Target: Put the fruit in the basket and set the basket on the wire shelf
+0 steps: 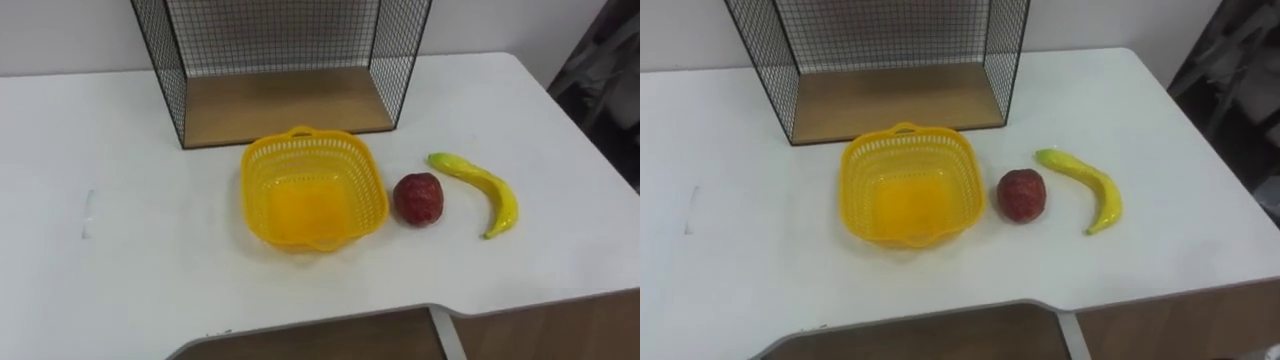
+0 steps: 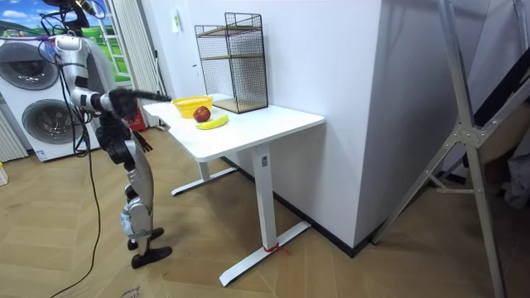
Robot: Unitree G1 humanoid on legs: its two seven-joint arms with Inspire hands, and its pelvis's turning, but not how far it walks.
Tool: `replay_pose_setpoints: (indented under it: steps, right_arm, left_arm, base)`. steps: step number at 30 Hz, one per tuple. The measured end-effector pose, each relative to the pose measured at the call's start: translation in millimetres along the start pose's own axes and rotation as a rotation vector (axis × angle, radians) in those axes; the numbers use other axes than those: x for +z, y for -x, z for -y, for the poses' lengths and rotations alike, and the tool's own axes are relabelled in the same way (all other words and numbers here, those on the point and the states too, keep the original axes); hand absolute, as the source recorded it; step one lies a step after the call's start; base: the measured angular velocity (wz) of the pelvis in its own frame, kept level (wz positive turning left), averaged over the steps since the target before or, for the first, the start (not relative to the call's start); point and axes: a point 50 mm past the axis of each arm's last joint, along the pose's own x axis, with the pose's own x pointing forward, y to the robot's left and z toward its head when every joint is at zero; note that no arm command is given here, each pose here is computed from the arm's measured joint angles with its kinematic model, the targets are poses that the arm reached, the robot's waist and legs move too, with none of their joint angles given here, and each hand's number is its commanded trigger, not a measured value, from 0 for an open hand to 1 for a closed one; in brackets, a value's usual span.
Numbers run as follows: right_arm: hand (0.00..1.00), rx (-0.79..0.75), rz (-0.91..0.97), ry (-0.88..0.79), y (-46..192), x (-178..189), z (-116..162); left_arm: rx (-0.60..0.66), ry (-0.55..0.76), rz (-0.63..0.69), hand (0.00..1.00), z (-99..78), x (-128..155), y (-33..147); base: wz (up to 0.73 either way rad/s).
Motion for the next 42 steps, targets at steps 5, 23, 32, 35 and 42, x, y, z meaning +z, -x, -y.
replay_pose_setpoints:
  steps: [5,23,32,35,42]
  right_arm:
    - [0.00,0.179,0.155,-0.037,20.2,29.4,-23.8]
    - [0.00,1.008,0.190,-0.012,90.6,33.4,-93.2]
    - [0.00,1.196,0.097,0.093,108.5,6.1,-98.5]
    - [0.00,1.232,0.098,0.113,111.7,3.8,-98.7]
    - [0.00,1.322,0.085,0.170,121.0,-5.1,-94.2]
  left_arm:
    - [-0.024,-0.049,0.019,0.00,4.0,2.8,0.4]
    - [-0.122,-0.121,0.034,0.00,11.1,4.5,0.8]
    - [-0.144,-0.139,0.021,0.00,14.1,4.4,1.5]
    - [-0.139,-0.137,0.035,0.00,13.2,7.5,1.3]
    - [-0.131,-0.134,0.060,0.00,12.0,14.1,0.7]
  base:
    - [0.00]
    - [0.02]
    - [0.02]
    - [0.00]
    - [0.00]
